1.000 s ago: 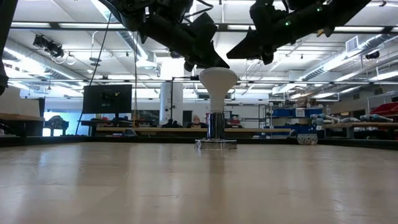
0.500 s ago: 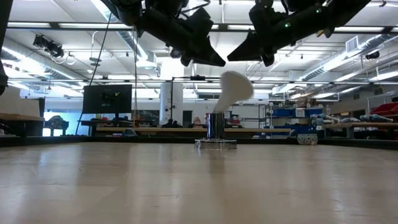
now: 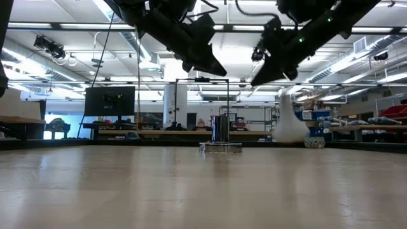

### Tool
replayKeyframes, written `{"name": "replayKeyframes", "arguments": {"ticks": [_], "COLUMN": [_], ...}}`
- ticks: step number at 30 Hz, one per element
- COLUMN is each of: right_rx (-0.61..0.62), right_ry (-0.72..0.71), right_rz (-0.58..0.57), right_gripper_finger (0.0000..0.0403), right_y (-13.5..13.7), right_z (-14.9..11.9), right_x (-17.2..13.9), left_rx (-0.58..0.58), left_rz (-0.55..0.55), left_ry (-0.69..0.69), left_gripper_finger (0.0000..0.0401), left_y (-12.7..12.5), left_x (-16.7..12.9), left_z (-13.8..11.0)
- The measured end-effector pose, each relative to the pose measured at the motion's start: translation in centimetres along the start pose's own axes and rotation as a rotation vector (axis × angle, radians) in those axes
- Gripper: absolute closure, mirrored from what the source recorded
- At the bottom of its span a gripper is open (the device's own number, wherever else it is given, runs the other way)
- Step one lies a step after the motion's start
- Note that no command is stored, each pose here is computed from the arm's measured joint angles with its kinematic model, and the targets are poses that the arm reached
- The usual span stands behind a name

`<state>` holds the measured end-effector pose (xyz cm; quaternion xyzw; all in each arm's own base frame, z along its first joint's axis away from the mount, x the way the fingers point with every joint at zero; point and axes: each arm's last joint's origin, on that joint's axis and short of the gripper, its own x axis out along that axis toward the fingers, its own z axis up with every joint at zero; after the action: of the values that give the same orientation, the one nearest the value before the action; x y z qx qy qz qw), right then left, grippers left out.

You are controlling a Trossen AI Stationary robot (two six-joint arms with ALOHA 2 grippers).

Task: Screw lightbulb
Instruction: Insert the lightbulb into the silver lamp socket

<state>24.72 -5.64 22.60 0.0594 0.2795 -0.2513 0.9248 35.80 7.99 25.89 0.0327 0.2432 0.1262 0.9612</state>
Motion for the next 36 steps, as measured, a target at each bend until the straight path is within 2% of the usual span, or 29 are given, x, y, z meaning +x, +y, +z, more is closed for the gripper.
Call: {"name": "replayKeyframes", "arguments": {"ticks": [5, 13, 18, 22, 27, 31, 34, 36], "right_rx": [-0.03, -0.104, -0.183, -0.203, -0.154, -0.133, -0.118, -0.111], "right_ry": [0.165, 0.417, 0.537, 0.667, 0.833, 0.898, 0.982, 1.032], "right_rz": [-0.061, -0.152, -0.179, -0.207, -0.267, -0.314, -0.315, -0.313], "right_gripper_finger": [0.033, 0.0253, 0.0228, 0.0223, 0.0255, 0.0317, 0.037, 0.0392], "right_y": [-1.3, -4.0, -5.9, -7.8, -9.8, -10.8, -11.3, -11.5], "right_z": [-0.8, 2.6, 3.8, 3.1, 1.1, -0.1, -1.4, -2.1], "right_x": [-0.1, -2.6, -4.2, -4.9, -5.3, -5.2, -5.0, -4.6], "left_rx": [0.0, 0.015, 0.026, 0.043, 0.031, 0.012, -0.008, -0.009], "left_rz": [-0.059, -0.088, -0.093, -0.096, -0.124, -0.128, -0.131, -0.131], "left_ry": [-0.002, 0.023, 0.065, 0.087, 0.069, 0.049, 0.057, 0.058], "left_gripper_finger": [0.04, 0.0401, 0.0401, 0.0401, 0.0401, 0.0401, 0.0401, 0.0401], "left_y": [-0.2, -0.3, -0.3, -0.3, -0.5, -0.6, -0.7, -0.8], "left_x": [0.1, 0.1, 0.1, 0.1, 0.5, 0.7, 0.7, 0.7], "left_z": [-0.1, -0.4, -0.8, -1.1, -2.8, -4.3, -5.2, -5.4]}}
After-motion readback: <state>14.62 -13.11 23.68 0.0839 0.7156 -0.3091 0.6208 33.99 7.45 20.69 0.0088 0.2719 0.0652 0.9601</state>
